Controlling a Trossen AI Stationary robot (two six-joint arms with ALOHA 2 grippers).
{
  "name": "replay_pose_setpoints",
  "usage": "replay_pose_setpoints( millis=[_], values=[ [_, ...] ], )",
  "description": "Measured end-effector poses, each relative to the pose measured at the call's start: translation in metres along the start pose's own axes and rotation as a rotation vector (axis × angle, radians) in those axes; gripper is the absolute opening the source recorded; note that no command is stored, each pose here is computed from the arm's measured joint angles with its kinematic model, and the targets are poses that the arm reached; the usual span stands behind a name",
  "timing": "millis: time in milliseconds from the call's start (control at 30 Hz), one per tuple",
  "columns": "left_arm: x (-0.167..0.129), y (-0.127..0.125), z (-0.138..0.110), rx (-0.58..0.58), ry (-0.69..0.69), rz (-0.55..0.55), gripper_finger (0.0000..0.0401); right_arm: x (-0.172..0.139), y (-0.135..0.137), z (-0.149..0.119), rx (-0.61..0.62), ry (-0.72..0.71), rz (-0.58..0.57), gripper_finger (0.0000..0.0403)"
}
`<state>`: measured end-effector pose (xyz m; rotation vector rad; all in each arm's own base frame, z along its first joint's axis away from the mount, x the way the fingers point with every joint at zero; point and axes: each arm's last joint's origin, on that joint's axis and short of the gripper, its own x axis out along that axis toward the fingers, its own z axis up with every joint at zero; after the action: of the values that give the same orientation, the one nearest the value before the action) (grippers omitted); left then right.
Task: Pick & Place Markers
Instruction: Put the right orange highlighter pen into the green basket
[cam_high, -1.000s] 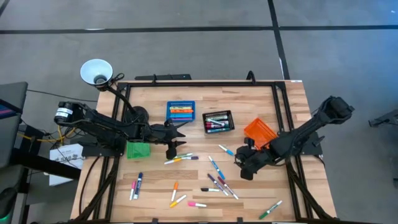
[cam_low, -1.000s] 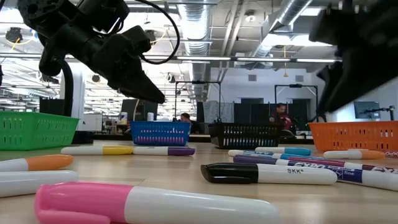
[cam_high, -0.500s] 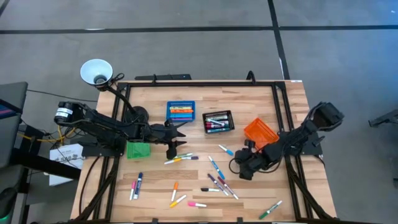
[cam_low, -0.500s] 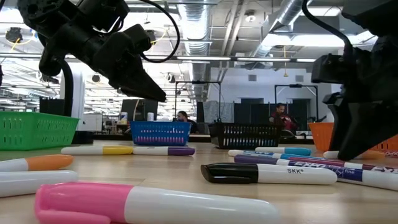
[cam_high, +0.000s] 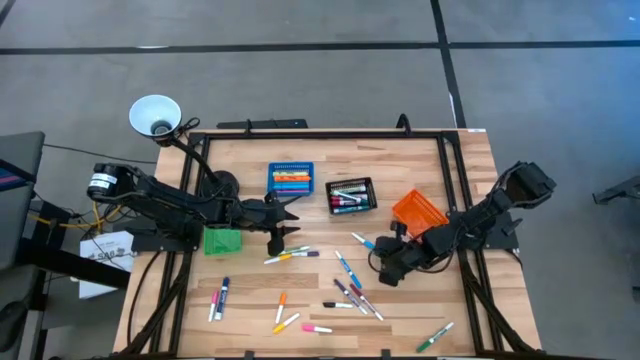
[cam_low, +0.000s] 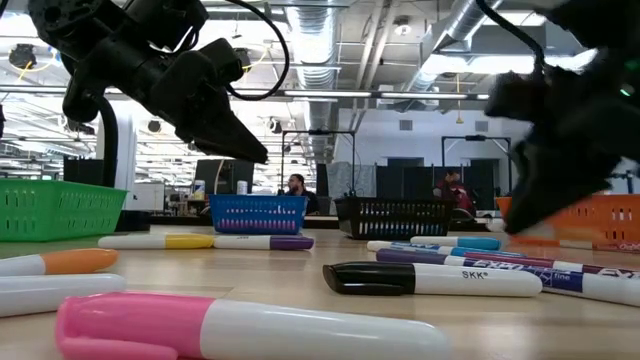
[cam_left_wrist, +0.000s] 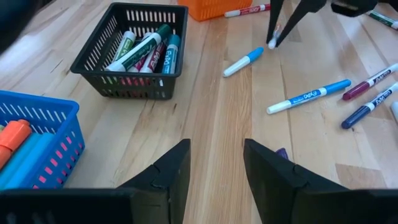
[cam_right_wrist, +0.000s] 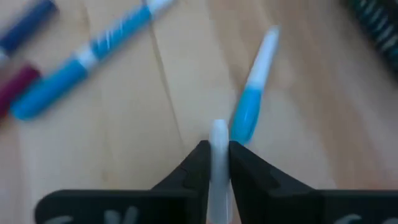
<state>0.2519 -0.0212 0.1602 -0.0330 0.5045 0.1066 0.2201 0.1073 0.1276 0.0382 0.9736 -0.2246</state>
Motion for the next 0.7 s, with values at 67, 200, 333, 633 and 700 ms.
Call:
replay_pose_setpoints(
  millis=[67, 200, 333, 633, 700],
  values=[
    [0.0, 0.0, 0.0, 0.0, -0.002, 0.0, 0.0144, -0.002, 0.0, 0.005, -0.004, -0.016, 0.001, 0.0056],
    [0.0, 0.0, 0.0, -0.001, -0.003, 0.0, 0.0144, -0.004, 0.001, 0.018, 0.018, -0.048, 0.002, 0.0036],
    [0.0, 0.0, 0.0, -0.001, -0.005, -0.001, 0.0144, -0.004, -0.007, 0.026, 0.036, -0.024, -0.042, 0.0003],
    [0.0, 0.0, 0.001, -0.001, -0.007, -0.001, 0.0144, -0.002, -0.017, 0.038, 0.093, -0.012, -0.057, 0.0005],
    [0.0, 0.0, 0.001, -0.002, -0.006, -0.001, 0.0144, -0.001, -0.016, 0.037, 0.086, 0.003, -0.058, 0.0009]
  ],
)
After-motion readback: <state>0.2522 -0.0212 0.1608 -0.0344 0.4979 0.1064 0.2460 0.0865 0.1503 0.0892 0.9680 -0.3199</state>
